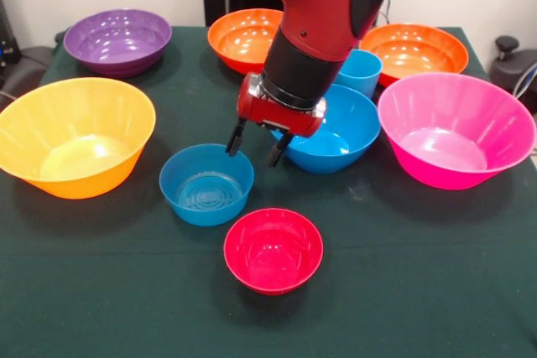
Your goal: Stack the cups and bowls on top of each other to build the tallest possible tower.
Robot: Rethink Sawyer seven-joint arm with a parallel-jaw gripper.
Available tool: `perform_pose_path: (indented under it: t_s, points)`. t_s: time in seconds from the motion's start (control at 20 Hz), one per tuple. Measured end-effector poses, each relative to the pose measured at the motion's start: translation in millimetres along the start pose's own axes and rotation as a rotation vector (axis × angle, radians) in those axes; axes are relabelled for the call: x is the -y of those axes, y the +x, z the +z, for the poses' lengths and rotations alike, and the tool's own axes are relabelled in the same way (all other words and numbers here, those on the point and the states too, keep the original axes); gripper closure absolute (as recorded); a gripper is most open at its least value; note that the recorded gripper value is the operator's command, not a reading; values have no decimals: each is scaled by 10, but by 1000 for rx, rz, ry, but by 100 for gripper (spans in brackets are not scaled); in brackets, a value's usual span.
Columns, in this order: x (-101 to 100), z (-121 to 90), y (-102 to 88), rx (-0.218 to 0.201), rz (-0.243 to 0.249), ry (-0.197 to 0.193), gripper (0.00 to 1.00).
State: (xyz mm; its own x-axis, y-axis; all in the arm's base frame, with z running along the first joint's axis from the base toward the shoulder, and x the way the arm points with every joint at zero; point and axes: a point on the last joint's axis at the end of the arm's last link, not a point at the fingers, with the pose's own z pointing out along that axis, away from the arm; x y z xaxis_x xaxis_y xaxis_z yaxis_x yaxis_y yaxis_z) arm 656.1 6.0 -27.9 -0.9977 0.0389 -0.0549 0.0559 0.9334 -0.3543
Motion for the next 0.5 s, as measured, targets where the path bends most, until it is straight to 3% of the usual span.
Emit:
perform_pose_path:
  t_s: [0.5]
  points:
    - [-60, 131, -166, 23, -3, -6, 0]
